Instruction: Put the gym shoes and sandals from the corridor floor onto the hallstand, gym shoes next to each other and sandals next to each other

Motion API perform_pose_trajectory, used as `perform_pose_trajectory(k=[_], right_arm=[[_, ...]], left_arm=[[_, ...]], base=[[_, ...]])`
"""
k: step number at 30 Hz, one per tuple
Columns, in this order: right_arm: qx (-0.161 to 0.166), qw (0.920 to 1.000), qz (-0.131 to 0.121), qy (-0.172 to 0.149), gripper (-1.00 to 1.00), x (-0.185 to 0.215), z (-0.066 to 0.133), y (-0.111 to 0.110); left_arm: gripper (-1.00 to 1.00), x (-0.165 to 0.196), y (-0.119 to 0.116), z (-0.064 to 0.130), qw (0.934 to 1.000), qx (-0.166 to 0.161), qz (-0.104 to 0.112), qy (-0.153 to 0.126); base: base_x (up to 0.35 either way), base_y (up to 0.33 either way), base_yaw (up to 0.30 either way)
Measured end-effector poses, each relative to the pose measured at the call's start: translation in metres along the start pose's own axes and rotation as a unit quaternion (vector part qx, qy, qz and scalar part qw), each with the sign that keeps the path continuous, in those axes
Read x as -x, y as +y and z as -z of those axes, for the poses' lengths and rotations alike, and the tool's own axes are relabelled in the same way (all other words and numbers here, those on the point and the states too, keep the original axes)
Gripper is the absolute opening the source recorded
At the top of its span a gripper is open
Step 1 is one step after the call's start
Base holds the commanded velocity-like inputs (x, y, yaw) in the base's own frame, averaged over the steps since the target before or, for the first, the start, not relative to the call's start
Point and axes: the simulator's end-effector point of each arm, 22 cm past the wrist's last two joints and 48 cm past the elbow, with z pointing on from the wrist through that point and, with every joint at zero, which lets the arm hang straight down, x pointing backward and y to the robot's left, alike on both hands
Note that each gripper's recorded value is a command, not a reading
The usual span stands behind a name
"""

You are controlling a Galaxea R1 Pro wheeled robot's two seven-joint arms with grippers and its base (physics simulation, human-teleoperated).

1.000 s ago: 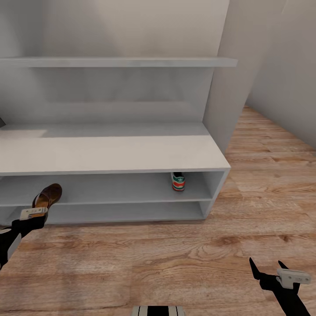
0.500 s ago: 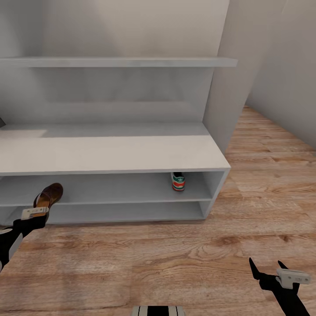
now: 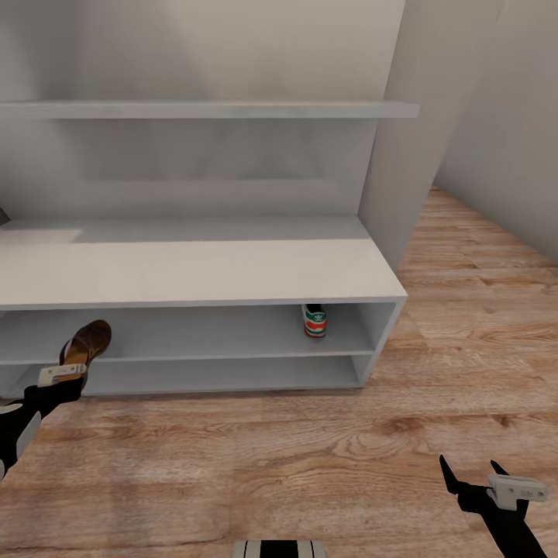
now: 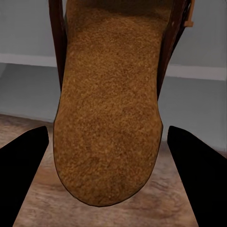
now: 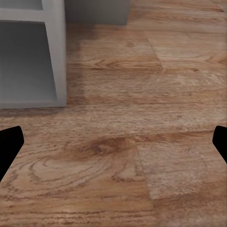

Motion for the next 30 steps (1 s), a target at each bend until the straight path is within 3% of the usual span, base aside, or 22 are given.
perform_pose_trajectory(k=[30], right_arm=[[0.0,1.0,0.001,0.007,1.0,-0.0058,-0.0009,0.0003]], left_arm=[[-1.0,-0.0038,-0.0004,-0.0034,1.0,0.001,0.006,-0.002]], base=[[0.0,0.0,0.0]])
